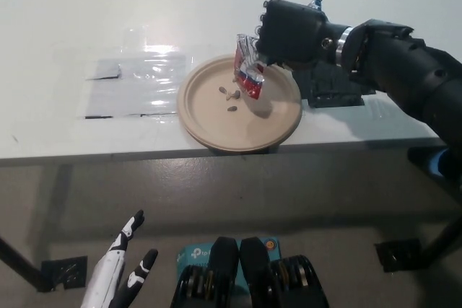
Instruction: The robot picks up a small bag of sunflower seeds on the right hand side and take it to the empty plate on the left hand side then pours some sunflower seeds on to the plate.
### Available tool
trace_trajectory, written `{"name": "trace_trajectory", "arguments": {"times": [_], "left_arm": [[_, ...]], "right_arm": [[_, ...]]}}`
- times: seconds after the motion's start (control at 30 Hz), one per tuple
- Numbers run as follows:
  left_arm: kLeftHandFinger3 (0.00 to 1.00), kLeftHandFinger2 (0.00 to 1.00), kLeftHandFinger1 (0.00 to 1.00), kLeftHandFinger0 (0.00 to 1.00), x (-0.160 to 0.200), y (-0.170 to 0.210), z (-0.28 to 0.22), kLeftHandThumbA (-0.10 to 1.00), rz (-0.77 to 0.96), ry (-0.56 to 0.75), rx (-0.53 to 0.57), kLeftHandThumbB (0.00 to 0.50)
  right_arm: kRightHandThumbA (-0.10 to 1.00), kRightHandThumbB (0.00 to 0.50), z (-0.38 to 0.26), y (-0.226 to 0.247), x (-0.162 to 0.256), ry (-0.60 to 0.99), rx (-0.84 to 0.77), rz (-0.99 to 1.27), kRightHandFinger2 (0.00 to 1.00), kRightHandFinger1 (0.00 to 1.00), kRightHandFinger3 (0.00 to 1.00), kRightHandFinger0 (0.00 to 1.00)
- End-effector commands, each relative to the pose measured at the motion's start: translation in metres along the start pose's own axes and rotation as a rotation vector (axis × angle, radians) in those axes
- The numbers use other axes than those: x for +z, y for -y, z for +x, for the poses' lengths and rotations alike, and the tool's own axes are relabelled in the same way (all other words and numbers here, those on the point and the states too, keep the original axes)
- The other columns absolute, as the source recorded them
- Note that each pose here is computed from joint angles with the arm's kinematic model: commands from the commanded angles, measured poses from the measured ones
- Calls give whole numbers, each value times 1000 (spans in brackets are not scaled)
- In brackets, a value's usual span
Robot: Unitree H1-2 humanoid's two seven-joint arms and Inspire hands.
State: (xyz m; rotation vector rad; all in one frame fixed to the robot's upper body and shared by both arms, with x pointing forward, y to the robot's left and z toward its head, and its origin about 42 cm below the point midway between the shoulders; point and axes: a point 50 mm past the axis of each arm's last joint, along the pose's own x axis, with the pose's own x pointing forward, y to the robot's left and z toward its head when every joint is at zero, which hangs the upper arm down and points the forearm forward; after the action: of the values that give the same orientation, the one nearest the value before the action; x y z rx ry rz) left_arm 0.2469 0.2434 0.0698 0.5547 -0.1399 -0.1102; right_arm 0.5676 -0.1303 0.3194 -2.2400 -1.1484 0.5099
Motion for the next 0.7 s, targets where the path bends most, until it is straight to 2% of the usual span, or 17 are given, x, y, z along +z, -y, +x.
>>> {"name": "trace_trajectory", "arguments": {"times": [0.0, 0.03, 0.07, 0.1, 0.13, 0.17, 0.23, 0.27, 0.3, 0.33, 0.37, 0.43, 0.47, 0.53, 0.57, 0.6, 0.67], "left_arm": [[1000, 1000, 1000, 1000, 6, -6, -1, 1000, 3, 32, 21, 129], [1000, 1000, 1000, 1000, 5, -5, -1, 1000, -5, 26, 20, 140], [1000, 1000, 1000, 1000, 5, -5, -1, 1000, -12, 26, 23, 141], [1000, 1000, 1000, 1000, 4, -6, -1, 1000, -15, 27, 26, 134], [1000, 1000, 1000, 1000, 4, -7, -2, 1000, -11, 29, 28, 139], [1000, 1000, 1000, 1000, 4, -7, -2, 1000, -10, 29, 30, 139], [1000, 1000, 1000, 1000, 4, -6, -3, 1000, -7, 33, 28, 143], [1000, 1000, 1000, 1000, 4, -5, -3, 1000, -9, 33, 28, 143], [1000, 1000, 1000, 1000, 3, -4, -3, 1000, -10, 31, 30, 136], [1000, 1000, 1000, 1000, 2, -3, -4, 1000, -13, 27, 30, 149], [1000, 1000, 1000, 1000, 2, -3, -4, 1000, -13, 25, 30, 150], [1000, 1000, 1000, 1000, 2, -3, -5, 1000, -10, 21, 31, 147], [1000, 1000, 1000, 1000, 1, -3, -5, 1000, -7, 22, 32, 142], [1000, 1000, 1000, 1000, 1, -1, -6, 1000, -6, 15, 32, 141], [1000, 1000, 1000, 1000, 1, -1, -7, 1000, -7, 14, 32, 140], [1000, 1000, 1000, 1000, 0, -1, -8, 1000, -8, 12, 33, 131], [1000, 1000, 1000, 1000, -1, -1, -9, 1000, -6, 11, 34, 130]], "right_arm": [[-100, 389, -4, 11, -28, -210, -117, 215, 217, 0, 106, 0], [-100, 311, -8, 6, -28, -256, -120, 292, 394, 56, 36, 0], [-100, 290, -10, 4, -30, -283, -122, 331, 567, 131, 78, 0], [-100, 289, -12, 3, -30, -311, -138, 383, 629, 161, 114, 0], [-100, 295, -16, -1, -30, -341, -155, 429, 687, 196, 216, 0], [-100, 297, -17, -2, -30, -350, -159, 442, 683, 192, 241, 0], [-100, 253, -26, -13, -30, -430, -137, 539, 890, 359, 481, 0], [-100, 247, -29, -17, -31, -449, -143, 571, 917, 387, 549, 0], [-100, 218, -31, -20, -31, -483, -131, 611, 995, 482, 700, 0], [-100, 174, -36, -28, -28, -524, -107, 676, 1000, 533, 763, 0], [-100, 171, -37, -30, -28, -533, -103, 695, 1000, 553, 786, 0], [-100, 190, -43, -39, -21, -565, -120, 750, 947, 518, 801, 0], [-100, 203, -45, -41, -19, -574, -130, 772, 851, 438, 769, 0], [-100, 181, -52, -52, -8, -609, -141, 828, 895, 448, 837, 0], [-100, 181, -52, -53, -7, -616, -141, 834, 894, 447, 839, 0], [-100, 173, -55, -58, 0, -644, -166, 886, 837, 399, 830, 0], [-100, 155, -55, -62, 7, -676, -161, 948, 858, 403, 858, 0]]}}
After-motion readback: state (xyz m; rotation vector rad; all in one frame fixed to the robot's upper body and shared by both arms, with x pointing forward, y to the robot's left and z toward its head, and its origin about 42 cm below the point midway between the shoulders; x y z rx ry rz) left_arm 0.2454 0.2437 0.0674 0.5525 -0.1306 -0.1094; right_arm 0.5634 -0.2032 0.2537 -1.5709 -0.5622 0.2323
